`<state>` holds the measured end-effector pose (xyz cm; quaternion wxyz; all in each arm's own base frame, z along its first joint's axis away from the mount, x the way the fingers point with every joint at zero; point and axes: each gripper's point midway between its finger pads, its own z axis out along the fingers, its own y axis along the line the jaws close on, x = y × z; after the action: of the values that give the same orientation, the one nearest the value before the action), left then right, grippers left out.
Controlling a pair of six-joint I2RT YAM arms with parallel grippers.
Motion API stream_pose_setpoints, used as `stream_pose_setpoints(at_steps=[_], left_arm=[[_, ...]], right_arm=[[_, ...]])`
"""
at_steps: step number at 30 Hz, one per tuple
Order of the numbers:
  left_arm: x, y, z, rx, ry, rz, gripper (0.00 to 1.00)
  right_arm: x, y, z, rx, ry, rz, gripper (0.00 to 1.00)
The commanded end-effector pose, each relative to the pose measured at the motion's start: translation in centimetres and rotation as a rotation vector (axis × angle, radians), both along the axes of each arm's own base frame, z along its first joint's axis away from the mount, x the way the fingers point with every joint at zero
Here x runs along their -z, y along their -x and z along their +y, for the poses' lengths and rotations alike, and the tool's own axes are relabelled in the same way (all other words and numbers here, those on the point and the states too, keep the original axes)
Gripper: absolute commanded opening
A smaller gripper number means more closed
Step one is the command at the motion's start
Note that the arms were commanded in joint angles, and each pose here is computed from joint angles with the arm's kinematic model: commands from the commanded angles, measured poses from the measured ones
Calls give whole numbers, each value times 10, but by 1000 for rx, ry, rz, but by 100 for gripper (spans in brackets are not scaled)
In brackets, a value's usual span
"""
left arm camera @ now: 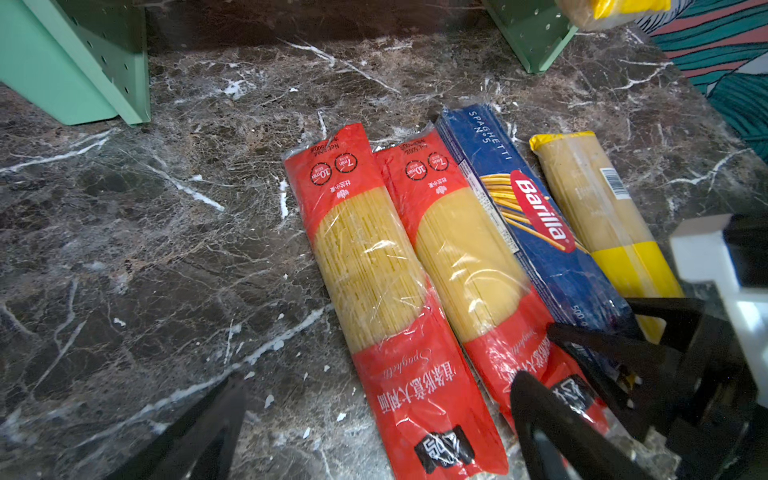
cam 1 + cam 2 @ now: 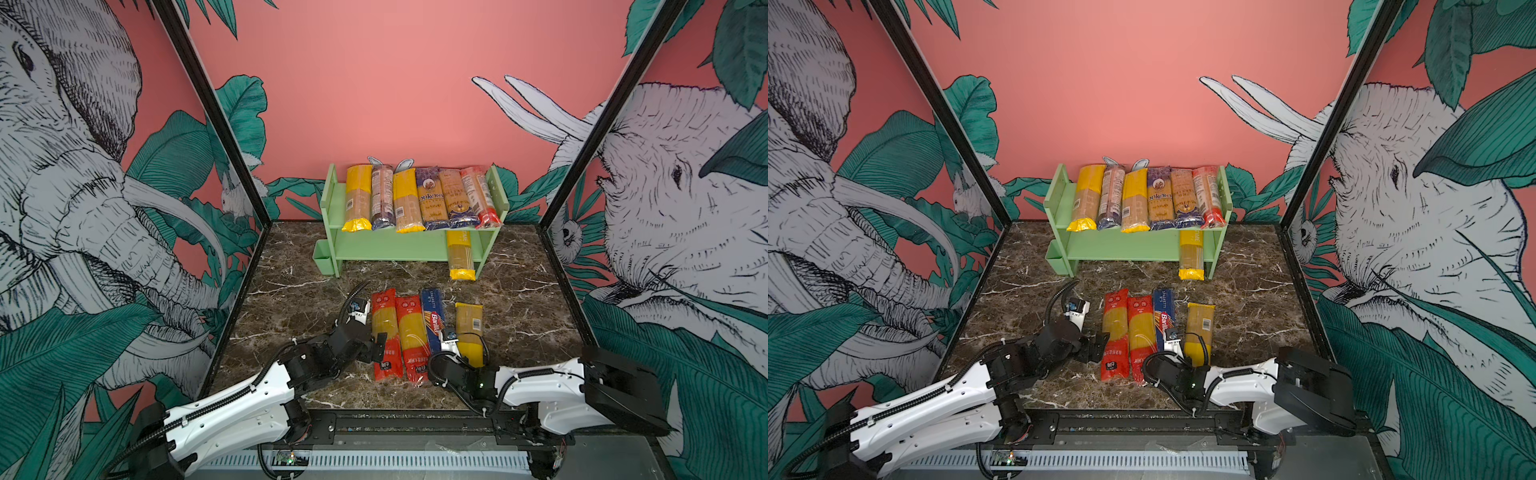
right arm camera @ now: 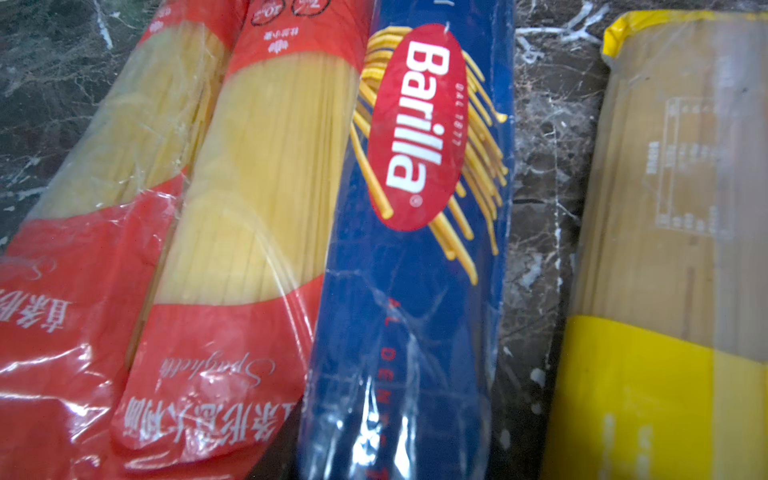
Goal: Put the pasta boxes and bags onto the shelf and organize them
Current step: 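Lower the right gripper onto the blue Barilla box and close on it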
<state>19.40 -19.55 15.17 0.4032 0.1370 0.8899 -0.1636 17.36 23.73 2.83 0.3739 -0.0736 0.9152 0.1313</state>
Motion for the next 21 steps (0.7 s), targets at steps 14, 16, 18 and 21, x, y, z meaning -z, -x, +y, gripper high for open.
stream_pose_setpoints(at_steps=[14,16,18,21], left_arm=[[-27,-2,10,-20,-2,-59,99],[-26,-2,9,-18,-5,-57,99],[-27,-3,8,-17,-5,-57,99],[-28,-3,7,-12,-5,-56,99]], right_arm=[[-8,11,-70,3,88,-13,44],[-3,11,-75,17,96,-4,50],[1,11,-77,21,102,3,54],[4,10,-77,22,96,9,63]])
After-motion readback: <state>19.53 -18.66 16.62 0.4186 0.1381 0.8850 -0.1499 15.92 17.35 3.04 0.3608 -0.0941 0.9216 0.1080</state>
